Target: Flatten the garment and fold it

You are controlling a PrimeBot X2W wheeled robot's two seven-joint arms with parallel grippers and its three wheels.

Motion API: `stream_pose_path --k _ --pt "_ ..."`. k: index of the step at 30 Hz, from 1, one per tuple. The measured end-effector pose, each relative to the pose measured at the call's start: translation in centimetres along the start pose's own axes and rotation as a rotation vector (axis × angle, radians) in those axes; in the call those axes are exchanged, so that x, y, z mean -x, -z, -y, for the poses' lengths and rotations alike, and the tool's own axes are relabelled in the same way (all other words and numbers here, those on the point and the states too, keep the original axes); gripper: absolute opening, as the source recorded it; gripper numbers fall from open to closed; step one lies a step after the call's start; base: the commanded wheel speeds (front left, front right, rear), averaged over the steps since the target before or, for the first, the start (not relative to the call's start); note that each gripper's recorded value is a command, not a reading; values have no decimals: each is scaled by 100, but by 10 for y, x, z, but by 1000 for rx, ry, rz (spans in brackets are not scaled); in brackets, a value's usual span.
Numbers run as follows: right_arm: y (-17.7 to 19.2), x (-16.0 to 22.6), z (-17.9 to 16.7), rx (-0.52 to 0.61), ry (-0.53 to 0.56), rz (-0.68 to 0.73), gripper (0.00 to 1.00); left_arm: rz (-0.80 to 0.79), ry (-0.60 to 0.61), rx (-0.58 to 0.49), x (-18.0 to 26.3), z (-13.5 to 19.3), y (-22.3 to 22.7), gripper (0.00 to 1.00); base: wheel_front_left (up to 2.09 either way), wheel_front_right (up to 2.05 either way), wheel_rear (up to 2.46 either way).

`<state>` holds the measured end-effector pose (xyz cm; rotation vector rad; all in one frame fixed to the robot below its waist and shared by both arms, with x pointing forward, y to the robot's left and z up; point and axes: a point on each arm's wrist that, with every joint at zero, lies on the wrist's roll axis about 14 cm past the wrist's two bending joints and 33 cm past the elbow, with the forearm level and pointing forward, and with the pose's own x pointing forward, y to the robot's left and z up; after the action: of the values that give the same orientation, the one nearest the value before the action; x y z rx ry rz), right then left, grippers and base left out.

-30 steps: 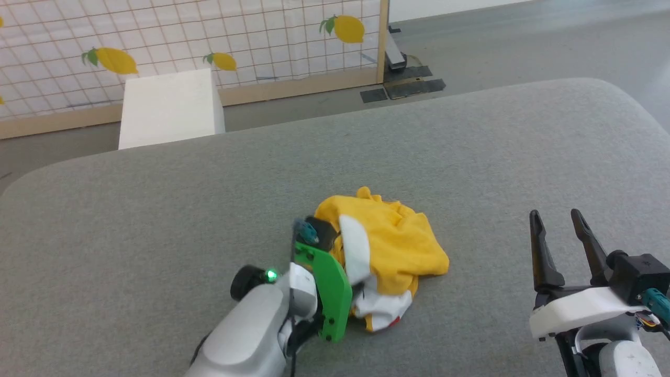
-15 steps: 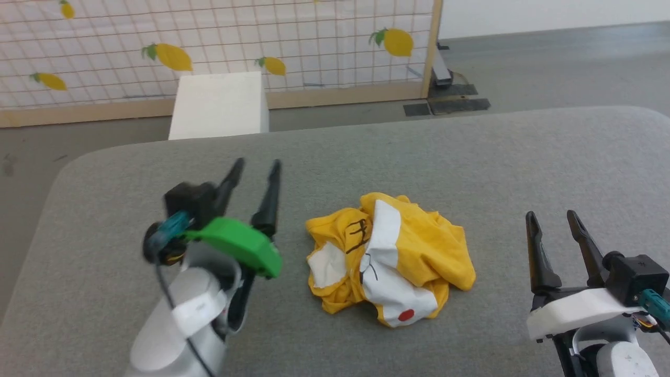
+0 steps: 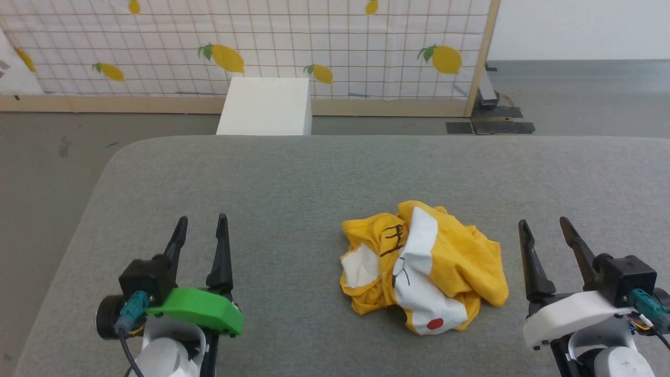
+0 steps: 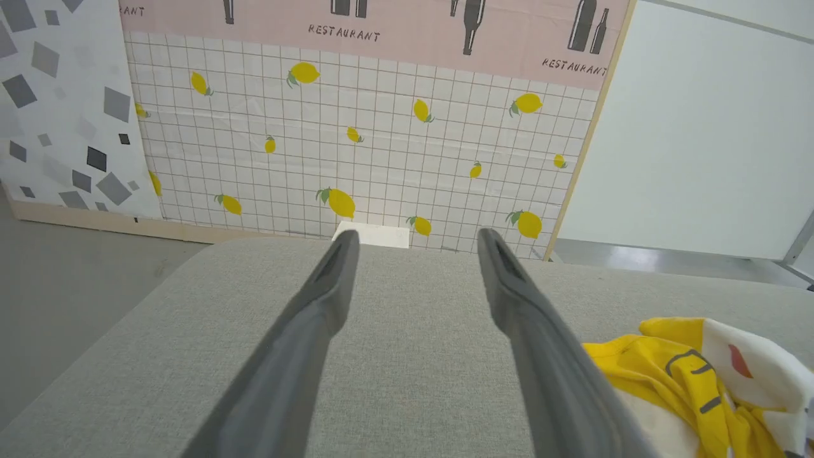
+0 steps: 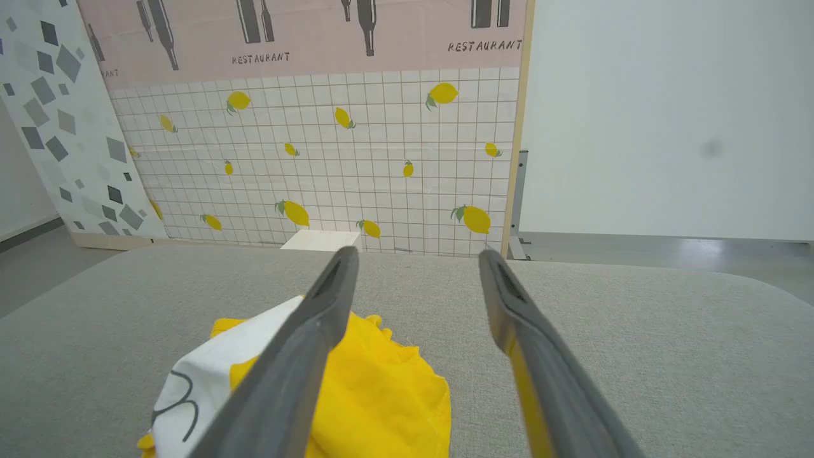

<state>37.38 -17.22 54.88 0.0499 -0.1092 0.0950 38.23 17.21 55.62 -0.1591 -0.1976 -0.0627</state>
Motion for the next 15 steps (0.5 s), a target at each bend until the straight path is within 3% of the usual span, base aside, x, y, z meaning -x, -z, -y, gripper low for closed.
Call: stream_pose_path --k 4,8,15 --pt "18 -7 -15 2 -45 -96 100 14 -40 2 11 -9 -2 100 0 0 0" --pt "56 -14 -27 -26 -80 -307 100 37 -65 7 13 -14 -8 100 0 0 0" --pt "110 -21 -9 -57 -23 -642 100 43 -85 6 16 -22 -8 100 0 0 0"
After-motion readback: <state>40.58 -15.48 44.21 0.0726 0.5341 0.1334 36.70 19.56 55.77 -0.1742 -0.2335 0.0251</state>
